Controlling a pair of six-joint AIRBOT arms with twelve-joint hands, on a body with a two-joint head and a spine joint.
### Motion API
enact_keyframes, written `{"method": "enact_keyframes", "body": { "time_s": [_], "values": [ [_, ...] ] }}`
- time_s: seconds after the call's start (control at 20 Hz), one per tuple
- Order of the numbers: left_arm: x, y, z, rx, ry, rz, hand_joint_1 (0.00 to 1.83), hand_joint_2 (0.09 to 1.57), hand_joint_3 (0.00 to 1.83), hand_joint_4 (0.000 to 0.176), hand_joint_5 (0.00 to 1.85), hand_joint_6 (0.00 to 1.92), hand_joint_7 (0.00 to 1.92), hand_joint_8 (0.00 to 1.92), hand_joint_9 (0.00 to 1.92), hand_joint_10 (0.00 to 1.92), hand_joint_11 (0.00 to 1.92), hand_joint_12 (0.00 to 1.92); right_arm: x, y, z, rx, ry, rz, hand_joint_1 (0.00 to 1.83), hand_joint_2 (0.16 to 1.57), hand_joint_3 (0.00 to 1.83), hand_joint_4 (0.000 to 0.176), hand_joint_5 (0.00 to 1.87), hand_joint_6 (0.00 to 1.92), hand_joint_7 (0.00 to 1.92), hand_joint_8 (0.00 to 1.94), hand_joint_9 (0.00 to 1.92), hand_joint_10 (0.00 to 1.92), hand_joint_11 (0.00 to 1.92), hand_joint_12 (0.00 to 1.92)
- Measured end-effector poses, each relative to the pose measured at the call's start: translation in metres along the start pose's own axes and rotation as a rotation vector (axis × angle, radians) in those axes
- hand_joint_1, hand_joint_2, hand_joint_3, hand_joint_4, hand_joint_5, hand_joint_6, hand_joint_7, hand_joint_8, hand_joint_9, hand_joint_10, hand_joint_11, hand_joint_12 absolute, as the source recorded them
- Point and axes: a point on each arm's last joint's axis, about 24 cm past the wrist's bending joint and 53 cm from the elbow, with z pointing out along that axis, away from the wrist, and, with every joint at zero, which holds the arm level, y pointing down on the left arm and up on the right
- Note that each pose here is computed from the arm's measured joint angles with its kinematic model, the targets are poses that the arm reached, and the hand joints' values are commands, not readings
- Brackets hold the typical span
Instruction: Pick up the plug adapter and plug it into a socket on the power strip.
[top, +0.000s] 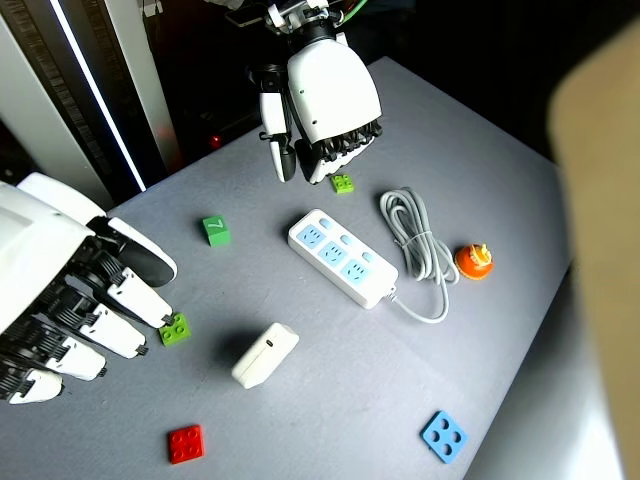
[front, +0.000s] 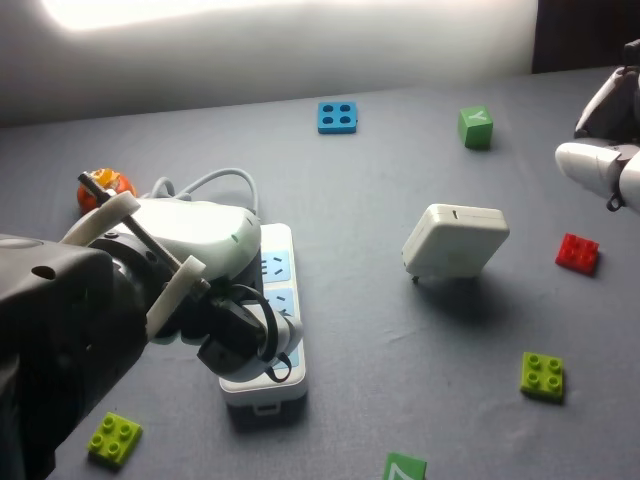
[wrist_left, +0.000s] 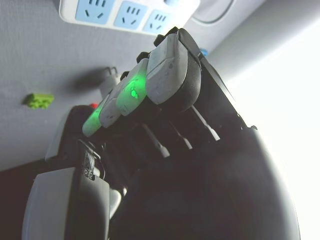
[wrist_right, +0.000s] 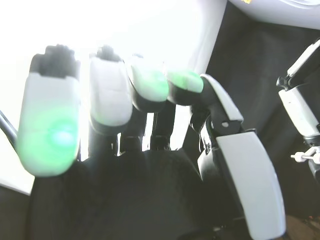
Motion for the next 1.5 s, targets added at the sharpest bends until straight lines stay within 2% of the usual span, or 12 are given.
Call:
{"method": "enact_keyframes", "body": {
  "time_s": [0.1, 0.35, 0.5, 0.65, 0.8, 0.85, 0.9, 1.0, 1.05, 1.15, 1.3, 1.5],
  "values": [
    [0.002, -0.001, -0.002, 0.0, 0.003, -0.003, 0.0, 1.17, 0.01, 0.0, 0.02, 0.0, 0.01, 0.0, 0.01, 0.01, 0.0, 0.08, 0.002, -0.002, 0.0, 0.005, 0.004, -0.004, 0.01, 0.99, 0.02, 0.0, 0.04, 0.0, 0.04, 0.0, 0.02, 0.0, 0.0, 0.08],
    [0.003, -0.002, -0.005, 0.001, 0.0, -0.012, 0.0, 1.18, 0.0, 0.0, 0.0, 0.0, 0.0, 0.0, 0.0, 0.0, 0.01, 0.0, 0.008, 0.0, 0.005, -0.003, 0.011, -0.007, 0.07, 0.98, 0.0, 0.0, 0.05, 0.01, 0.05, 0.02, 0.03, 0.01, 0.03, 0.02],
    [0.018, 0.001, -0.014, -0.024, 0.04, -0.028, 0.0, 1.17, 0.0, 0.0, 0.0, 0.0, 0.0, 0.0, 0.0, 0.0, 0.01, 0.01, 0.018, -0.004, 0.017, 0.001, 0.022, -0.004, 0.11, 1.0, 0.01, 0.0, 0.01, 0.0, 0.01, 0.0, 0.01, 0.0, 0.01, 0.0],
    [0.026, -0.005, -0.022, -0.005, 0.05, -0.013, 0.0, 1.17, 0.0, 0.0, 0.0, 0.0, 0.0, 0.0, 0.0, 0.0, 0.02, 0.01, 0.022, -0.007, 0.028, 0.002, 0.021, -0.006, 0.35, 0.98, 0.0, 0.0, 0.05, 0.01, 0.06, 0.01, 0.05, 0.01, 0.08, 0.04],
    [0.04, 0.001, -0.035, -0.044, 0.076, -0.021, 0.0, 1.18, 0.0, 0.0, 0.0, 0.0, 0.0, 0.0, 0.0, 0.0, 0.0, 0.0, 0.036, -0.007, 0.038, -0.01, 0.073, -0.01, 0.59, 0.99, 0.0, 0.0, 0.04, 0.0, 0.04, 0.0, 0.03, 0.0, 0.08, 0.06],
    [0.046, 0.003, -0.038, -0.06, 0.084, -0.025, 0.0, 1.18, 0.0, 0.0, 0.0, 0.0, 0.0, 0.0, 0.0, 0.0, 0.0, 0.0, 0.04, -0.004, 0.042, -0.019, 0.095, 0.009, 0.65, 1.0, 0.0, 0.0, 0.04, 0.0, 0.03, 0.0, 0.03, 0.0, 0.07, 0.06],
    [0.061, 0.008, -0.044, -0.095, 0.112, -0.009, 0.0, 1.18, 0.0, 0.0, 0.0, 0.0, 0.0, 0.0, 0.0, 0.0, 0.0, 0.0, 0.05, 0.012, 0.049, -0.059, 0.137, 0.044, 0.71, 1.01, 0.0, 0.0, 0.04, 0.0, 0.04, 0.0, 0.03, 0.0, 0.01, 0.24],
    [0.07, 0.008, -0.046, -0.102, 0.126, -0.02, 0.0, 1.18, 0.0, 0.0, 0.0, 0.0, 0.0, 0.0, 0.0, 0.0, 0.0, 0.0, 0.057, 0.015, 0.053, -0.065, 0.163, 0.063, 0.71, 1.01, 0.0, 0.0, 0.04, 0.0, 0.04, 0.0, 0.03, 0.0, 0.01, 0.24],
    [0.076, 0.008, -0.046, -0.108, 0.139, -0.033, 0.0, 1.18, 0.0, 0.0, 0.01, 0.0, 0.0, 0.0, 0.01, 0.0, 0.01, 0.01, 0.064, 0.017, 0.056, -0.062, 0.187, 0.093, 0.86, 1.02, 0.0, 0.0, 0.03, 0.0, 0.02, 0.0, 0.02, 0.0, 0.0, 0.26],
    [0.086, 0.008, -0.047, -0.124, 0.149, -0.06, 0.0, 1.18, 0.0, 0.0, 0.0, 0.0, 0.0, 0.0, 0.0, 0.0, 0.0, 0.0, 0.072, 0.015, 0.064, -0.042, 0.22, 0.166, 0.97, 1.04, 0.0, 0.0, 0.08, 0.01, 0.05, 0.01, 0.04, 0.01, 0.0, 0.28],
    [0.093, -0.002, -0.041, -0.11, 0.162, -0.054, 0.0, 1.18, 0.0, 0.0, 0.01, 0.0, 0.0, 0.0, 0.0, 0.0, 0.0, 0.0, 0.071, 0.003, 0.079, -0.002, 0.232, 0.25, 0.98, 1.03, 0.0, 0.0, 0.08, 0.01, 0.05, 0.01, 0.05, 0.01, 0.0, 0.29],
    [0.103, -0.006, -0.036, -0.109, 0.178, -0.065, 0.0, 1.19, 0.0, 0.0, 0.0, 0.0, 0.0, 0.0, 0.0, 0.0, 0.01, 0.01, 0.077, -0.005, 0.095, 0.015, 0.26, 0.293, 0.99, 1.05, 0.0, 0.0, 0.08, 0.0, 0.05, 0.0, 0.05, 0.0, 0.0, 0.33]
  ]
}}
